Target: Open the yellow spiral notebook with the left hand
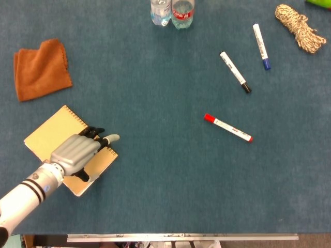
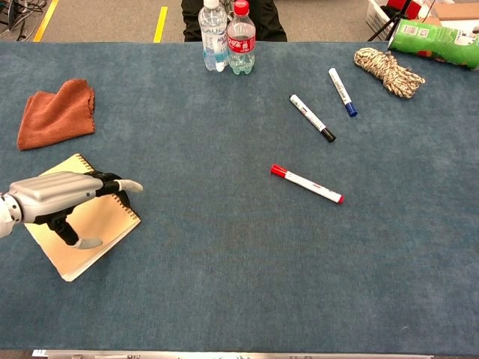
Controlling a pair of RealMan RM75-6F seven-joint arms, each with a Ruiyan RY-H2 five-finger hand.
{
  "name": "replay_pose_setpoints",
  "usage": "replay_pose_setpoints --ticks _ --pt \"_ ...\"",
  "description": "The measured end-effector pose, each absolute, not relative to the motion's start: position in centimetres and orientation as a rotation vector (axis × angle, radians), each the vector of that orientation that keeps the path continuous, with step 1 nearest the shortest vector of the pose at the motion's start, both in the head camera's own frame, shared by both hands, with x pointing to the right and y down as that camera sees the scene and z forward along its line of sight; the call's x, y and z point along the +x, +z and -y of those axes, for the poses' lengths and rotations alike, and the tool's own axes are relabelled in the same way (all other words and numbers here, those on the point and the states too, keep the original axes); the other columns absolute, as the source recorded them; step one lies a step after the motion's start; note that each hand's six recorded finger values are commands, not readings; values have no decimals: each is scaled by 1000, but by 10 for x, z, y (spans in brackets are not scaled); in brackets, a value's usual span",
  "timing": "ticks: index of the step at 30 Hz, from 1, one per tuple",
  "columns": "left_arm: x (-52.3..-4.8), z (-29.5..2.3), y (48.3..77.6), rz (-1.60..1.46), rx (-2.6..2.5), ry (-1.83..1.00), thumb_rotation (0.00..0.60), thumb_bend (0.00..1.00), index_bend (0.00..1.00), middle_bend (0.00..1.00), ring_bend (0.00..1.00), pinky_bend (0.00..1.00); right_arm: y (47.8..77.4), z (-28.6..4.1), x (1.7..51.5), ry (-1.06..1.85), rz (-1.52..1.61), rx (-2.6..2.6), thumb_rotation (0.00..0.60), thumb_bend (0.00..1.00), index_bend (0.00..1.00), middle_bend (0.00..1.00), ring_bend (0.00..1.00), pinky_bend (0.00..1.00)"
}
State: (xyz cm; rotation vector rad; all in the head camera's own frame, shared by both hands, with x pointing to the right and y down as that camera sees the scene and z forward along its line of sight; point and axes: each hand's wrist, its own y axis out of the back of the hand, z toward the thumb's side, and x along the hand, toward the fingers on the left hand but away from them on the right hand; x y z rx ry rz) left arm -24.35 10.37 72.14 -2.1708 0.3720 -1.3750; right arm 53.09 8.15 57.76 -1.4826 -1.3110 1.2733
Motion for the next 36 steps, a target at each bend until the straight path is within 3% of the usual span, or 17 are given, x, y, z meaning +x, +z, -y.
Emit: replay_pose_setpoints --ticks 11,16,23,36 --pt "-278 -78 686 -559 -2084 -1271 600 248 56 238 4 0 578 -79 527 1266 1302 -1491 600 268 378 298 185 298" --pt "-313 -66 691 -543 -1946 -1306 600 248 51 191 2 0 578 -79 526 1267 1299 -1492 600 268 378 298 185 298" --pt "-355 -68 701 -451 -1785 -1342 600 248 0 6 0 0 578 -77 522 1260 1289 -1495 600 268 378 298 184 298" --pt "-399 -90 723 -381 -1700 -1293 600 248 0 0 0 0 579 -73 511 1250 1262 -1510 600 268 378 298 185 298"
